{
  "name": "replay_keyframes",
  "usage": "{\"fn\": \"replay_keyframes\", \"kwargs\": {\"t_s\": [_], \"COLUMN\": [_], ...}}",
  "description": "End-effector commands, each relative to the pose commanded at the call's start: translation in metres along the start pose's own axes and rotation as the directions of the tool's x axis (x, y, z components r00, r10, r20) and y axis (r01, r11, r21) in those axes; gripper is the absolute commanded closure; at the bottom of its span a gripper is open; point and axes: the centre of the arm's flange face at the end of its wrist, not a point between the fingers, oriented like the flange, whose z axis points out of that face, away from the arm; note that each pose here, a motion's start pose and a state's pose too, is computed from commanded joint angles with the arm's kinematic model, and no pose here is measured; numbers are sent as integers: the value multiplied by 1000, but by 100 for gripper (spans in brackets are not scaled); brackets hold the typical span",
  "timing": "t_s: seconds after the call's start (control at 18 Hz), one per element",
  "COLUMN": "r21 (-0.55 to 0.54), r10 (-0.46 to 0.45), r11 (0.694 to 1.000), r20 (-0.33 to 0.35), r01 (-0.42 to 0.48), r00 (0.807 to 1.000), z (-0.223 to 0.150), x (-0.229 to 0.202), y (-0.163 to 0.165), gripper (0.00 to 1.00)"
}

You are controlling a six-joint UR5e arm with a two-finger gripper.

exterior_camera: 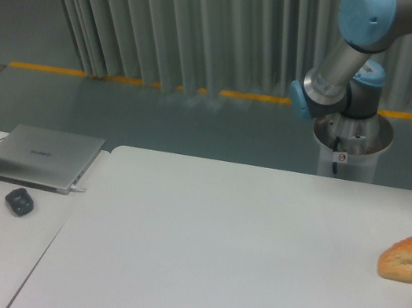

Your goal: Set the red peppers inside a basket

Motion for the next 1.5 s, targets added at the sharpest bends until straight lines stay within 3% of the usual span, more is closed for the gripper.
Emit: {"fn": "replay_keyframes", "kwargs": {"t_s": [0.33,0.61,0.72,0.89,1.0,1.28,1.5], "r21": [-4,0,-1,22,-1,-16,17], "r10": [-25,-8,-47,-32,-15,6,20], "r11": [1000,1000,999,999,1000,1000,1000], "r20": [-22,-48,-60,-56,-124,-209,-304], "r01": [25,8,47,33,15,-9,-15], "r00": [999,999,997,998,992,978,953], "z": [1,-18,-18,-42,-58,-76,-96], "x": [15,53,62,70,84,103,126], "y": [-2,-15,-15,-23,-24,-28,-30], "gripper": [0,0,0,0,0,0,0]}}
